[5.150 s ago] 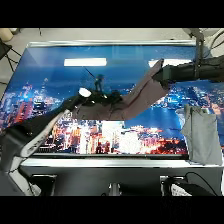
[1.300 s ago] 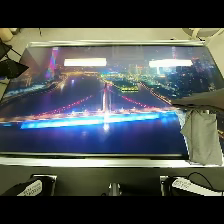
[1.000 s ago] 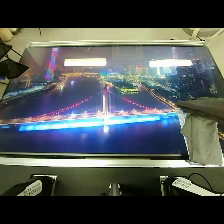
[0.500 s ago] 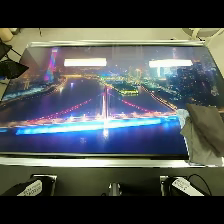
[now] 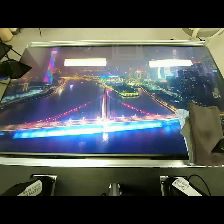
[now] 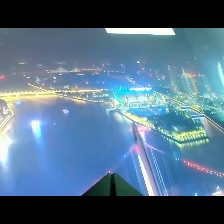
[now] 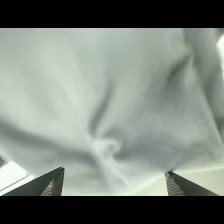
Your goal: Fold the shirts.
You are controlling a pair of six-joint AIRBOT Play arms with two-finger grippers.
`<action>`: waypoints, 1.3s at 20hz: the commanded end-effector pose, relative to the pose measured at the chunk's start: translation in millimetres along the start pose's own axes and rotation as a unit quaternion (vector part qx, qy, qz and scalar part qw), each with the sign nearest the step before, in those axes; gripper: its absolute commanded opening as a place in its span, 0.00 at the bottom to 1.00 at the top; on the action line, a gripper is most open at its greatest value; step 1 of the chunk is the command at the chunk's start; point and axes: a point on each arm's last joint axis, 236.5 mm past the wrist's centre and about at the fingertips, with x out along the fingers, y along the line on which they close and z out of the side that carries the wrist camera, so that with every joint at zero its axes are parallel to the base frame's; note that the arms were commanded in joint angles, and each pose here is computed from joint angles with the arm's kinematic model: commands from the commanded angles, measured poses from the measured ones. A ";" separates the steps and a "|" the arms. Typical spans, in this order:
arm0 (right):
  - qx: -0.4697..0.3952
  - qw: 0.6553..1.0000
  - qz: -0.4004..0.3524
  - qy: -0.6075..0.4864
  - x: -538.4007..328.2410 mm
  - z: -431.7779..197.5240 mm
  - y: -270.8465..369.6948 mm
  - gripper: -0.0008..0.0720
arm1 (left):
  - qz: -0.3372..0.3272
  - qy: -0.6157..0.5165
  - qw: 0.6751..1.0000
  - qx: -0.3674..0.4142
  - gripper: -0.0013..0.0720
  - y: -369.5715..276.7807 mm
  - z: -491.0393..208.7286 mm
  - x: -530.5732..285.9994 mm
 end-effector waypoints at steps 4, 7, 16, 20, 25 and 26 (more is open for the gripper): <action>-0.080 0.943 -0.114 -0.302 -165.8 126.9 -20.3 0.98 | -0.039 -0.065 0.997 0.009 0.05 -46.9 38.8 1.0; -0.215 0.832 -0.161 -0.485 -292.6 183.7 76.9 0.97 | 0.084 -0.057 0.994 0.048 0.05 -20.3 55.8 22.1; -0.495 0.862 0.024 -0.106 -98.9 63.8 311.8 0.96 | 0.177 0.279 0.944 0.002 0.73 14.3 -132.5 79.1; -0.493 0.865 0.014 -0.098 -97.7 62.0 307.7 0.96 | 0.188 0.243 0.952 0.010 0.73 17.1 -121.6 73.4; -0.492 0.865 0.012 -0.095 -97.4 61.2 305.6 0.96 | 0.189 0.248 0.950 0.009 0.73 18.7 -124.6 76.5; -0.492 0.865 0.012 -0.095 -97.4 61.2 305.6 0.96 | 0.189 0.248 0.950 0.009 0.73 18.8 -124.8 76.8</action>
